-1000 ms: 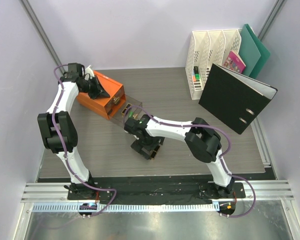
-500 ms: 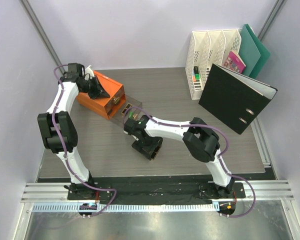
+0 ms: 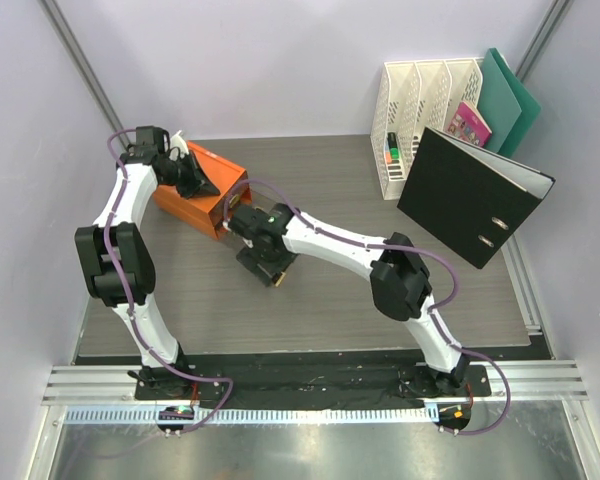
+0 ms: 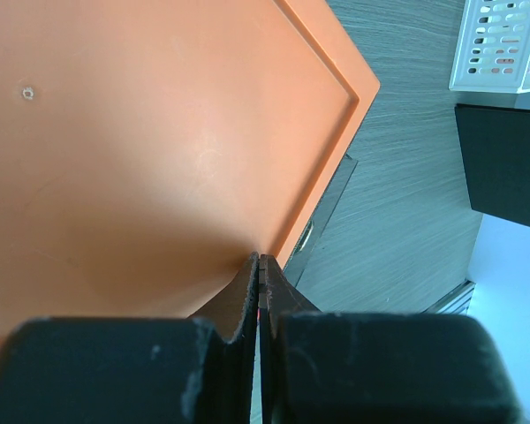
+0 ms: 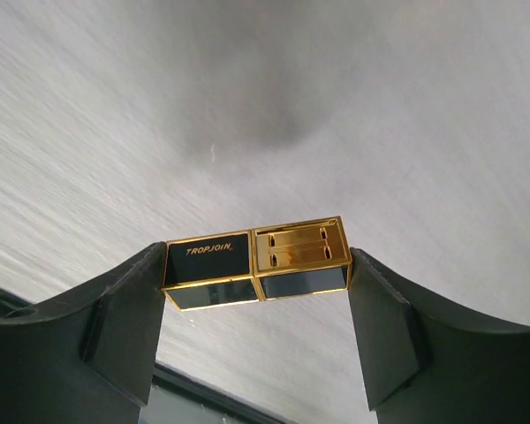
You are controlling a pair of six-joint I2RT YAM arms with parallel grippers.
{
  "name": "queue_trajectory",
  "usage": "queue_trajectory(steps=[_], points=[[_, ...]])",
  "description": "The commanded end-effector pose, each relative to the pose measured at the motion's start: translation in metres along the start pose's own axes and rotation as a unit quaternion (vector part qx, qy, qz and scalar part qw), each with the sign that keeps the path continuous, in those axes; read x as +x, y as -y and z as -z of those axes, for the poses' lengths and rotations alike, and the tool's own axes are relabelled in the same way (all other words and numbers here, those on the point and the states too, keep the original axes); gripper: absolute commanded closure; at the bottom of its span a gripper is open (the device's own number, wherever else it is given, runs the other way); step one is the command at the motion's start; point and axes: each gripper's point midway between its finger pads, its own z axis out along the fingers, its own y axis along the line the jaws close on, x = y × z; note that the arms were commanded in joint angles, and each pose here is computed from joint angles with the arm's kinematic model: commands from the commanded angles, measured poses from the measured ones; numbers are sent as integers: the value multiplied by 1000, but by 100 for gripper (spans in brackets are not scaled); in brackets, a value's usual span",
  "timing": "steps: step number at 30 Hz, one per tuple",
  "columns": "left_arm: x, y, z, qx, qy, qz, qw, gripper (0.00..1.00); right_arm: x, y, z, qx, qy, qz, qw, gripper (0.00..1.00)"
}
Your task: Organize the makeup
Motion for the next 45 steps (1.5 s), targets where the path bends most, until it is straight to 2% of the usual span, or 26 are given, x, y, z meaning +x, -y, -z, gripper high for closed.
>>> queue_trajectory(steps=[1, 4, 11, 12, 15, 16, 17, 18, 21, 23, 24, 26, 27, 32, 37, 40, 42, 43, 44, 45], points=[[128, -98, -19, -179, -228, 76, 954, 100, -77, 25, 41, -8, 115, -50, 992, 99], [128, -97, -19, -179, -227, 76, 954, 100, -114, 40, 55, -30, 165, -87, 982, 99], [129, -97, -19, -177, -227, 76, 955, 100, -169, 67, 40, -116, 224, -172, 952, 96], [129, -96, -18, -177, -227, 74, 955, 100, -172, 67, 38, -123, 227, -182, 949, 87], [129, -97, -17, -178, -227, 76, 955, 100, -177, 67, 29, -132, 230, -186, 946, 72], [130, -97, -18, -178, -229, 77, 954, 100, -178, 67, 27, -133, 230, -188, 946, 59], [130, -97, -17, -178, -228, 76, 954, 100, -178, 66, 24, -136, 229, -190, 945, 55], [130, -97, -17, -179, -227, 76, 954, 100, -178, 64, 21, -138, 227, -192, 945, 47], [129, -97, -18, -179, -228, 76, 954, 100, -182, 63, 22, -145, 232, -199, 941, 32], [129, -97, -18, -179, -227, 76, 954, 100, -186, 64, 26, -145, 241, -206, 937, 30], [129, -97, -18, -179, -228, 75, 954, 100, -188, 65, 32, -145, 247, -208, 935, 20], [129, -98, -18, -180, -229, 76, 954, 100, -191, 68, 39, -140, 257, -213, 932, 18], [129, -97, -18, -179, -228, 75, 954, 100, -191, 70, 40, -138, 258, -214, 932, 12], [129, -98, -18, -181, -228, 76, 954, 100, -189, 80, 59, -135, 271, -227, 926, 10], [129, -97, -18, -180, -229, 75, 954, 100, -180, 85, 53, -139, 256, -240, 926, 9], [128, -97, -18, -179, -227, 76, 954, 100, -174, 93, 56, -139, 253, -261, 921, 18], [128, -98, -18, -180, -227, 75, 954, 100, -167, 94, 58, -149, 247, -277, 917, 32], [129, -98, -18, -181, -227, 75, 954, 100, -170, 90, 61, -174, 254, -278, 910, 42], [129, -98, -17, -181, -228, 75, 954, 100, -160, 94, 49, -182, 239, -291, 908, 64], [129, -98, -18, -181, -227, 75, 954, 100, -160, 92, 57, -204, 242, -308, 897, 75]])
